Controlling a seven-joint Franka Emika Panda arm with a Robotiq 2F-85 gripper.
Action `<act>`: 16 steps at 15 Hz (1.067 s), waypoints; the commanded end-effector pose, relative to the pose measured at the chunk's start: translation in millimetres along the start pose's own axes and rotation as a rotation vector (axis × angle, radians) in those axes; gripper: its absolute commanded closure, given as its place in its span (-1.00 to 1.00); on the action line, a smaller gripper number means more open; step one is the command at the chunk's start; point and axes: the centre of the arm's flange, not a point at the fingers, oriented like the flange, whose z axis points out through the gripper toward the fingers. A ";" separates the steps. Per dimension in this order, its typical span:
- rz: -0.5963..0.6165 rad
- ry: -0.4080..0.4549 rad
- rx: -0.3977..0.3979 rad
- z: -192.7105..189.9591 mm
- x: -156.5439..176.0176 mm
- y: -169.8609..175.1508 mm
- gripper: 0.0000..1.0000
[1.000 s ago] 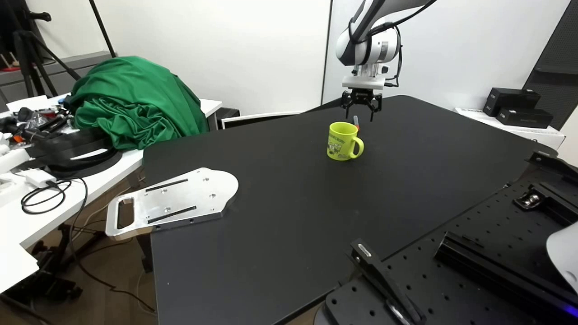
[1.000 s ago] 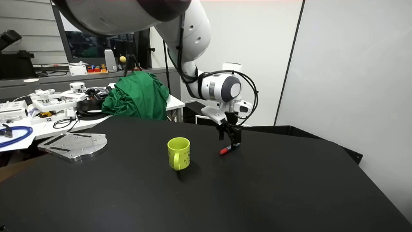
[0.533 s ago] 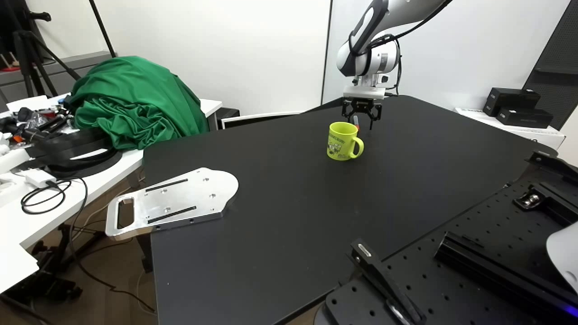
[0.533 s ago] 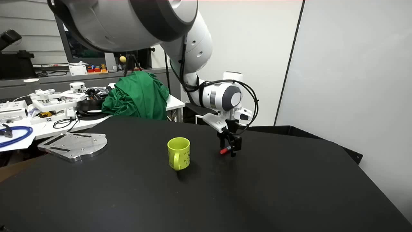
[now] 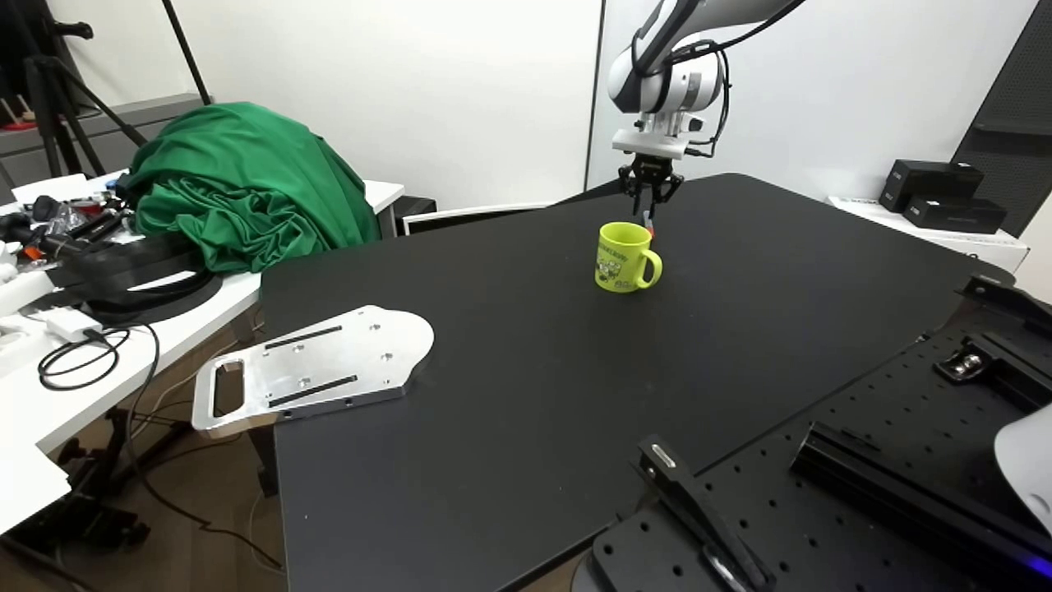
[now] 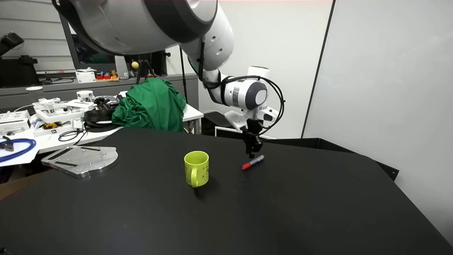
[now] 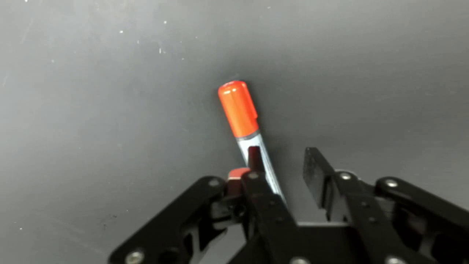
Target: Put the marker in the cup
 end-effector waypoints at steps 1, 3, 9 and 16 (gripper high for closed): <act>0.121 -0.011 0.005 -44.3 9.5 -11.9 0.91; 0.107 -0.032 -0.016 -49.4 7.7 -14.7 0.15; 0.096 -0.098 -0.089 -2.0 9.1 -3.8 -0.48; 0.096 -0.032 -0.043 47.2 18.1 2.0 -0.26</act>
